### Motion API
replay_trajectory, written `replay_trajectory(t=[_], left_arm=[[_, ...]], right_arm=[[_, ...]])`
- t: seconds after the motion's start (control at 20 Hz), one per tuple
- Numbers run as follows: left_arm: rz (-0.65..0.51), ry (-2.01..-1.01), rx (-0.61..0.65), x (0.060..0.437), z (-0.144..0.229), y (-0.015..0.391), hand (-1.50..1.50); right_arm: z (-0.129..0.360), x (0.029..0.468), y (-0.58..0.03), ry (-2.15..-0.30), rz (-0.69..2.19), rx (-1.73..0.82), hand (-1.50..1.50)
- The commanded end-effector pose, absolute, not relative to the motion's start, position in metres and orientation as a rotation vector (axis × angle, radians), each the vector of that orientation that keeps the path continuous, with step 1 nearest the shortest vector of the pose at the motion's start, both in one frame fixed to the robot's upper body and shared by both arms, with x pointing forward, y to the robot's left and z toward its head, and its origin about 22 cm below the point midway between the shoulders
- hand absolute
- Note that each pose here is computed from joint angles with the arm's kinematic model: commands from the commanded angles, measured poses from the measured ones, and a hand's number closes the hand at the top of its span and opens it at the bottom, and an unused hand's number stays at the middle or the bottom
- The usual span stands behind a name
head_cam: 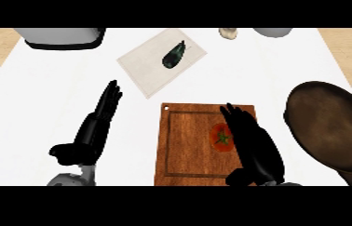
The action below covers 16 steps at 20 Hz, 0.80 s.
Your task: Pick the tomato from the cutting board and place it in the pan
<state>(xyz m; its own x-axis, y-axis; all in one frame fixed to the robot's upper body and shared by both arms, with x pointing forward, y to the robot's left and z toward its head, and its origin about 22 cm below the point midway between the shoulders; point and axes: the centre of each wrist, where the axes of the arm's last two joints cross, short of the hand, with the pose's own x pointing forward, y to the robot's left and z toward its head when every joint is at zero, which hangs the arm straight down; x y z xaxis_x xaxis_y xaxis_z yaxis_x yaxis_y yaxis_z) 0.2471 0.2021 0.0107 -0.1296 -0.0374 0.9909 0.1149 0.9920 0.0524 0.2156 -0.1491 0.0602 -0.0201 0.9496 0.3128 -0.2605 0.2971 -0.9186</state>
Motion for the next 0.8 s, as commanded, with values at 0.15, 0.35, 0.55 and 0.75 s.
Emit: replay_trajectory(t=[0.15, 0.35, 0.55, 0.75], left_arm=[[-0.132, -1.691, -0.05, 0.245, 0.005, 0.204, 0.0], [-0.121, -1.687, -0.067, 0.247, 0.006, 0.225, 0.0], [-0.113, -1.697, -0.066, 0.236, 0.017, 0.196, 0.0], [-0.12, -1.7, -0.042, 0.251, 0.005, 0.196, 0.0]], right_arm=[[0.04, 0.231, -0.139, -1.221, 1.086, -0.741, -1.5], [0.028, 0.247, -0.142, -1.23, 1.065, -0.759, -1.5], [0.021, 0.255, -0.144, -1.18, 1.091, -0.74, -1.5], [-0.012, 0.244, -0.152, -1.136, 1.104, -0.74, -1.5]])
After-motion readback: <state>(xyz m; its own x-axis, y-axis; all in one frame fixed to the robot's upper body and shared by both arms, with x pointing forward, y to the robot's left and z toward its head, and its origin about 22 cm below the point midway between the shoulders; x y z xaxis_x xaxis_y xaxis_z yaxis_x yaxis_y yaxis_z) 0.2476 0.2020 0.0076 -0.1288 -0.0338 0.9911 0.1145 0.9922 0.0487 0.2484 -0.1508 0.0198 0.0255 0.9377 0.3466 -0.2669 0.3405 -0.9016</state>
